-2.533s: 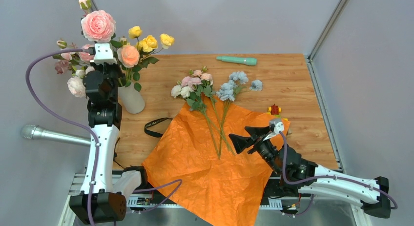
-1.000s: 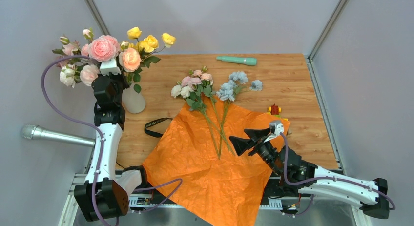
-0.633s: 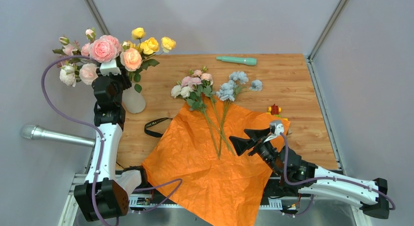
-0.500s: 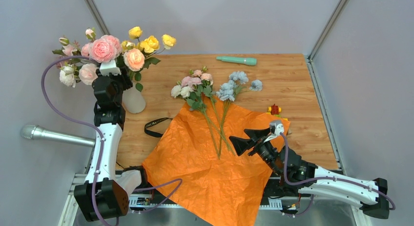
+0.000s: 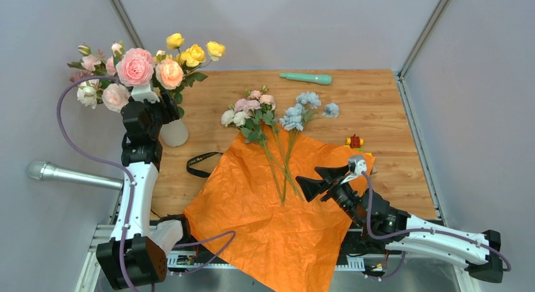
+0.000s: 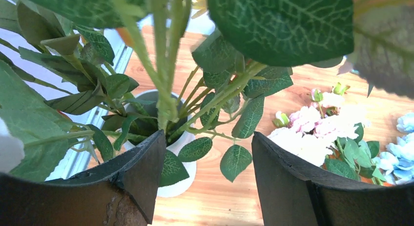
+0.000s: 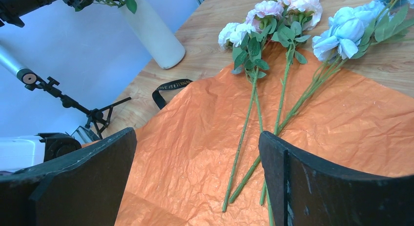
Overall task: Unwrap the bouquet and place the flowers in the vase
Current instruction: Insert the fake flower into the vase.
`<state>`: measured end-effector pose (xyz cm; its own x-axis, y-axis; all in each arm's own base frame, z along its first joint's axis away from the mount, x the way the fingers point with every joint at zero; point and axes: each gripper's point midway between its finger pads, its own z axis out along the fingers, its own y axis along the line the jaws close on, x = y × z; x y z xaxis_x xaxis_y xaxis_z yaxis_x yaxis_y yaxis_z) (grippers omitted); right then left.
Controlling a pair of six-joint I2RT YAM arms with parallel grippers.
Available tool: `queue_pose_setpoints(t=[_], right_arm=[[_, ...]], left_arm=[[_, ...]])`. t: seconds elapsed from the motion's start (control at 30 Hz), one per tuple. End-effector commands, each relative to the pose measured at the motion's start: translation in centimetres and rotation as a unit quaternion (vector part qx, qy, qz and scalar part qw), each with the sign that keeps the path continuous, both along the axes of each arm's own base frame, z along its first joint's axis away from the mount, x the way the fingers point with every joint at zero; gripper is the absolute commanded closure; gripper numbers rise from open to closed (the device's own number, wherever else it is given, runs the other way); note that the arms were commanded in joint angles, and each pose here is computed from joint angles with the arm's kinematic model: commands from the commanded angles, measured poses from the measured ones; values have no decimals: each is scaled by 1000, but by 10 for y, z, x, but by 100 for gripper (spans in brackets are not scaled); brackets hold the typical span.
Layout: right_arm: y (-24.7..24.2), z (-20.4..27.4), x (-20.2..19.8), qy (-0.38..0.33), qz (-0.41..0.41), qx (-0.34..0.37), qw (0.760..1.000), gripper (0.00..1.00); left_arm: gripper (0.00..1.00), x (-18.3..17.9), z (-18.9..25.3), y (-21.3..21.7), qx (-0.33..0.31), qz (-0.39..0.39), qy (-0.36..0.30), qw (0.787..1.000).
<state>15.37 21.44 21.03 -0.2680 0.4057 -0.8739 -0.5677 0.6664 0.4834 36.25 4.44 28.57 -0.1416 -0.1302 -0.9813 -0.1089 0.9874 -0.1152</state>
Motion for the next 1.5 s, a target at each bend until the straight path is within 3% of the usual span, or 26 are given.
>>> queue_pose_setpoints(t=[0.0, 0.5, 0.9, 1.17, 1.47], right_arm=[[2, 8, -1, -4, 5, 18, 1000, 3], [5, 4, 1, 0, 2, 1, 1000, 3], [9, -4, 3, 13, 1, -28, 1000, 3], [8, -15, 9, 37, -22, -72, 996, 5], [23, -48, 22, 98, -55, -207, 972, 12]], left_arm=[[28, -7, 7, -5, -12, -8, -6, 1000], [13, -37, -10, -31, -69, -48, 34, 996], [11, -72, -35, -61, -118, -104, 63, 986], [12, -93, -27, -74, -90, -138, 55, 985], [12, -106, -36, -100, -40, -190, 56, 979]])
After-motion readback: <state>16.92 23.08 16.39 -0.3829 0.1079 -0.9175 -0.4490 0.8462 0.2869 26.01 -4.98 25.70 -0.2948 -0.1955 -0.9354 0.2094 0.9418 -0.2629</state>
